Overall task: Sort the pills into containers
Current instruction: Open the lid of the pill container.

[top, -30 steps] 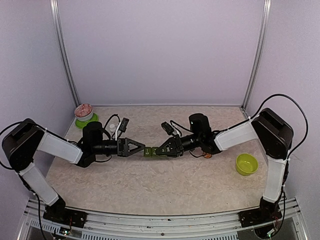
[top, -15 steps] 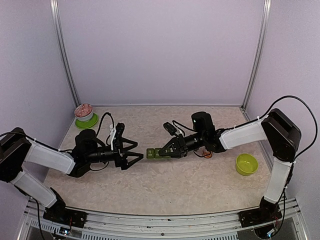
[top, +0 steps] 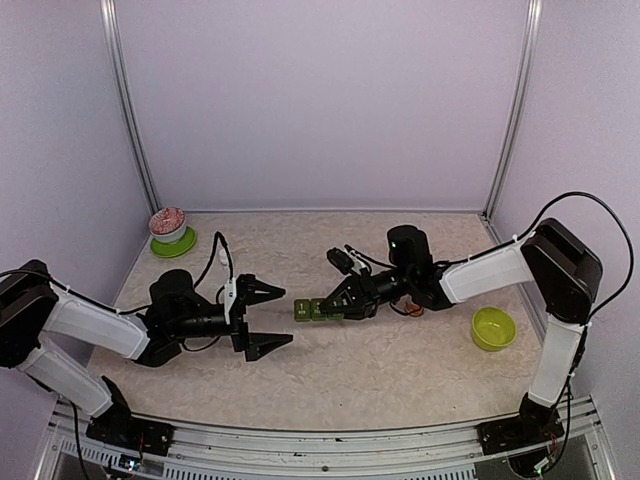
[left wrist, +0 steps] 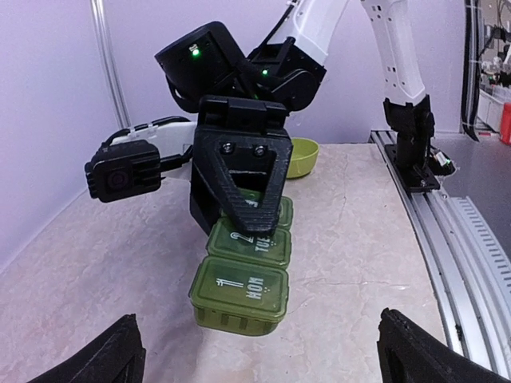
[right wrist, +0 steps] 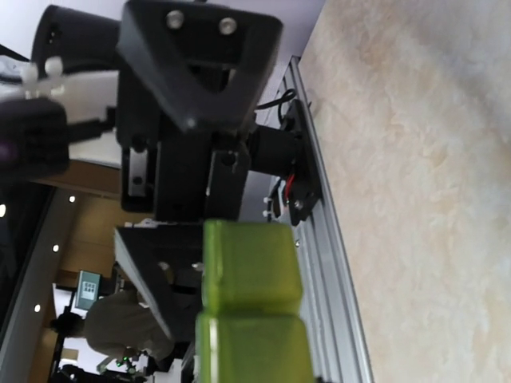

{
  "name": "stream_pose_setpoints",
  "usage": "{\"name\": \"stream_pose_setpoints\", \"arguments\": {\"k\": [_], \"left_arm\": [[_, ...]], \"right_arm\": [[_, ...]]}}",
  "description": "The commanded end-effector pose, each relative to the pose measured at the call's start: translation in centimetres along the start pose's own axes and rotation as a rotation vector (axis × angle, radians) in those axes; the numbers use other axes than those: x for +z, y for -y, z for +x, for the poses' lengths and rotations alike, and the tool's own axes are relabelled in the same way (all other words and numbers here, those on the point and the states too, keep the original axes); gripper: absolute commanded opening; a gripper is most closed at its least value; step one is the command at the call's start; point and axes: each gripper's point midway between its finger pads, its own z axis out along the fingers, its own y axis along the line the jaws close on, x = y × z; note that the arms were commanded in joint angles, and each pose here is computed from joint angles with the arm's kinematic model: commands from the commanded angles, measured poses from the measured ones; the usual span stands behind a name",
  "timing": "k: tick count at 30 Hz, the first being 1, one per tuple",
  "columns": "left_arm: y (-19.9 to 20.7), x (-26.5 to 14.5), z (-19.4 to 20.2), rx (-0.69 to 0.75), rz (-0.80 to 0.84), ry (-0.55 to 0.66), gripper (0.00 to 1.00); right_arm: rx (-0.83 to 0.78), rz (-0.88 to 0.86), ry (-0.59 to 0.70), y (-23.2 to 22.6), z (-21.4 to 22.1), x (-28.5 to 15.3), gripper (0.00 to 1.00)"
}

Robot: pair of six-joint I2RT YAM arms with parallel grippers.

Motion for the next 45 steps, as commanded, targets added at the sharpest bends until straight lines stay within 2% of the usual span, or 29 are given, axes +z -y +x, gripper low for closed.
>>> {"name": "stream_pose_setpoints", "arguments": {"k": [1,15,22,30,45], "left_arm": [[0.4,0.5,-0.6,0.177,0.007,0.012,0.99],[-0.3,2.7,-0.3,0.314,0.011,-0.022,0.95],[0.6,3.9,1.1,0.346,0.088,-0.077,0.81],[1.1,3.6,0.8,0.342,0.096,-0.05,0.59],[0.9,2.5,-0.3,0.383,0.027,0.01,0.57]], "right_arm": [[-0.012,-0.053,-0.019,-1.6,0.6,0.0,0.0],[-0.019,-0.068,-0.041,-2.5,0.5,0.0,0.0],[-0.003,-0.067,-0.045,-2.4,0.8,0.0,0.0],[0.009,-0.071,-0.05,-2.2,0.8,0.0,0.0],[0.028,-0.072,-0.059,-1.5,1.0,0.2,0.0]]}}
